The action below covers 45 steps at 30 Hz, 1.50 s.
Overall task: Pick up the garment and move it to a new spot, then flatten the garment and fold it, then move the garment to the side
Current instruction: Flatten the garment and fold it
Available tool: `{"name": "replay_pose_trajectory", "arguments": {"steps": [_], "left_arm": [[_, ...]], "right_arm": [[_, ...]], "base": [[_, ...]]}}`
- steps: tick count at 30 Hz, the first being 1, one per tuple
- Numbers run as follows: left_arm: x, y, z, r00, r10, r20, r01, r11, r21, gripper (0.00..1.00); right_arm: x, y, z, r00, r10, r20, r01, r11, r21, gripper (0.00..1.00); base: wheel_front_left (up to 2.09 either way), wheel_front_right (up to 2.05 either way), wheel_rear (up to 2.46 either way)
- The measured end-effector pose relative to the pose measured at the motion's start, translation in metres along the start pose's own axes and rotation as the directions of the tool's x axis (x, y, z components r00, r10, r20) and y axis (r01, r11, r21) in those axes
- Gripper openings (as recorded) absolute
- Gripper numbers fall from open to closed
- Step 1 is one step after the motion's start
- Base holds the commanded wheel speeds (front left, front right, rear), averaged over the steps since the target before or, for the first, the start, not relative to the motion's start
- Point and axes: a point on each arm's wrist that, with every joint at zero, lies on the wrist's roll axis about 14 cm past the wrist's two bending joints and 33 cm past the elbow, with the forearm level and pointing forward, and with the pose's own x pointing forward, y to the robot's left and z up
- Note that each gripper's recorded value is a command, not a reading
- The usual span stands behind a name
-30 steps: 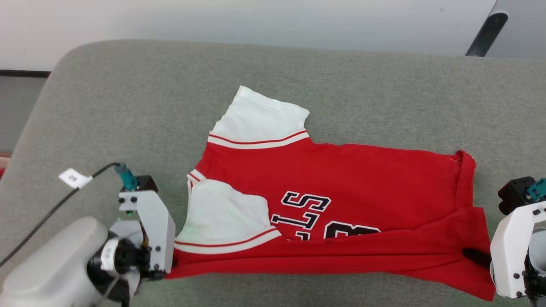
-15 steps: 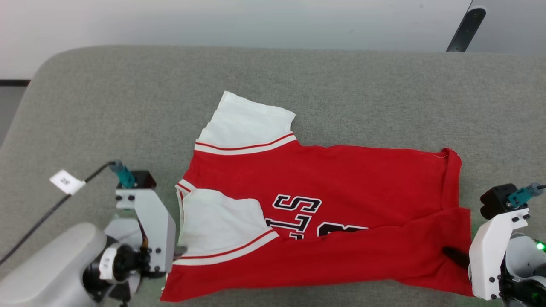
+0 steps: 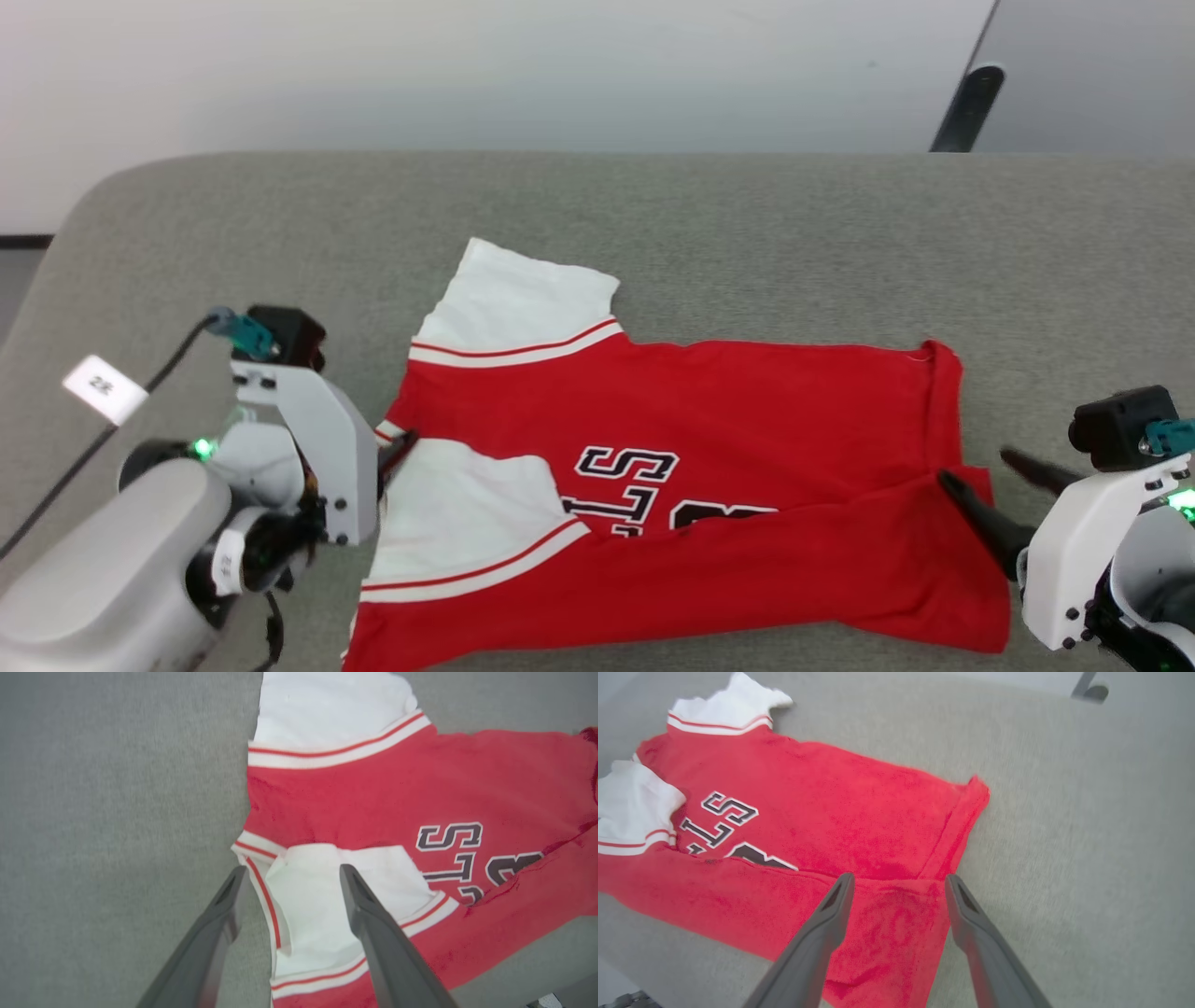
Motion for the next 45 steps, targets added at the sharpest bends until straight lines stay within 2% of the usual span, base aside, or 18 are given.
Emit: {"name": "replay_pose_trajectory", "arguments": {"steps": [2,4,6,8,12,15,18,23,30,36,45], "left_arm": [[0.002,-0.002,0.014,0.998,-0.005,0.061,0.004,1.000,0.019,1.00],[0.004,-0.004,0.030,0.993,-0.010,0.121,0.005,0.999,0.041,1.00],[0.006,-0.008,0.046,0.985,-0.025,0.173,0.015,0.998,0.059,1.00],[0.008,-0.012,0.061,0.974,-0.037,0.223,0.018,0.996,0.084,1.00],[0.016,-0.021,0.089,0.952,-0.073,0.298,0.035,0.991,0.131,1.00],[0.027,-0.027,0.099,0.949,-0.099,0.300,0.057,0.988,0.147,1.00],[0.042,-0.029,0.107,0.957,-0.117,0.267,0.072,0.983,0.170,1.00],[0.071,-0.029,0.112,0.981,-0.124,0.149,0.092,0.974,0.206,1.00],[0.114,-0.014,0.112,0.996,-0.081,-0.042,0.089,0.965,0.248,1.00],[0.155,-0.002,0.104,0.985,-0.044,-0.169,0.085,0.966,0.244,1.00],[0.204,0.008,0.077,0.940,0.014,-0.340,0.053,0.981,0.188,1.00]], "right_arm": [[-0.007,0.001,0.019,0.993,-0.011,0.120,0.019,0.998,-0.061,1.00],[-0.014,-0.001,0.031,0.976,-0.024,0.215,0.041,0.996,-0.078,1.00],[-0.021,-0.001,0.043,0.947,-0.031,0.319,0.066,0.993,-0.098,1.00],[-0.030,-0.004,0.056,0.904,-0.048,0.424,0.108,0.987,-0.118,1.00],[-0.049,-0.011,0.076,0.789,-0.086,0.609,0.209,0.969,-0.134,1.00],[-0.059,-0.015,0.082,0.712,-0.117,0.692,0.263,0.959,-0.108,1.00],[-0.063,-0.017,0.081,0.664,-0.146,0.733,0.290,0.954,-0.072,1.00],[-0.059,-0.024,0.076,0.648,-0.187,0.738,0.311,0.950,-0.033,1.00],[-0.047,-0.035,0.069,0.659,-0.218,0.720,0.327,0.945,-0.013,1.00],[-0.034,-0.046,0.059,0.675,-0.256,0.692,0.338,0.941,0.019,1.00],[-0.019,-0.060,0.042,0.713,-0.291,0.638,0.349,0.936,0.036,1.00]], "base": [[0.00,0.00,0.00],[0.00,0.00,0.00],[0.00,0.00,0.00],[0.00,0.00,0.00],[0.00,0.00,0.00],[0.00,0.00,0.00],[0.00,0.00,0.00],[0.00,0.00,0.00],[0.00,0.00,0.00],[0.00,0.00,0.00],[0.00,0.00,0.00]]}}
